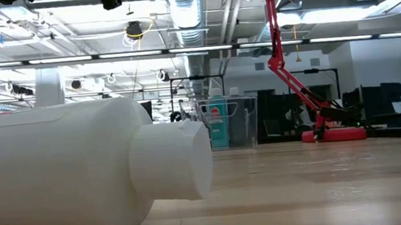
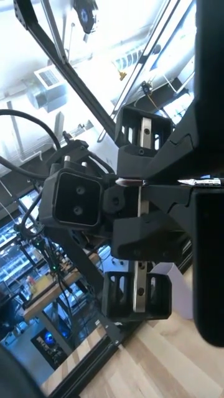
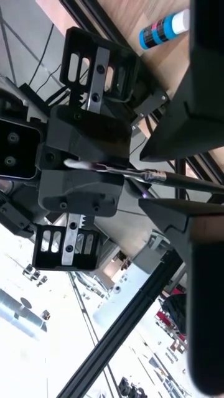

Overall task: Pick & Place Paint Supplies
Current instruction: Put the silver paintbrush into the purple cup

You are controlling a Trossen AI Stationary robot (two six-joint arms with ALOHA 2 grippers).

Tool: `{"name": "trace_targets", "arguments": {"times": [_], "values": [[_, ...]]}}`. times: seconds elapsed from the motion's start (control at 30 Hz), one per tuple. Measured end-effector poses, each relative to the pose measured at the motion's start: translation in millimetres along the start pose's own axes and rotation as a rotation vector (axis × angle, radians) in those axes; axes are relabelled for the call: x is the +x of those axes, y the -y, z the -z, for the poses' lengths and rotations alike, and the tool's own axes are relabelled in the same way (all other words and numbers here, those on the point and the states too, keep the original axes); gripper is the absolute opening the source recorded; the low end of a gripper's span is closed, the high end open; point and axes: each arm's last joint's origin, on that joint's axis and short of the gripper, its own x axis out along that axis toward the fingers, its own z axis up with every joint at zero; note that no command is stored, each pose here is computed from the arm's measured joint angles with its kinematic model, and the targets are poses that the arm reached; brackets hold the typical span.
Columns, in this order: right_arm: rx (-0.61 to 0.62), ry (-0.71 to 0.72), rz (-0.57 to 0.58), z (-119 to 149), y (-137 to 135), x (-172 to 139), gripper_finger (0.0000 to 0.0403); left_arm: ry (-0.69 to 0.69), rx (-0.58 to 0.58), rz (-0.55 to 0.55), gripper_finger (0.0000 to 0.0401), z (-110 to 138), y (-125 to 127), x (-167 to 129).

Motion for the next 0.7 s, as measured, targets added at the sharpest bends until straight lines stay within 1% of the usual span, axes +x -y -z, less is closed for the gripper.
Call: {"name": "trace_targets", "arguments": {"times": [0.2,0.43,0.6,0.7], "values": [[0.024,0.0,0.001,-0.1,0.3,0.0,0.0075,-0.007,0.0,-0.009,0.0,0.7,-0.9,0.0],[0.024,-0.011,0.013,1.3,1.8,-0.1,0.0013,-0.026,0.0,-0.034,0.0,2.2,-2.9,-0.1],[0.061,-0.04,0.046,4.0,4.7,-0.3,0.0017,-0.036,0.001,-0.051,0.0003,3.6,-4.9,-0.1],[0.059,-0.045,0.047,4.8,3.8,-0.6,0.0007,-0.048,0.005,-0.041,0.001,3.9,-4.6,-0.1]]}}
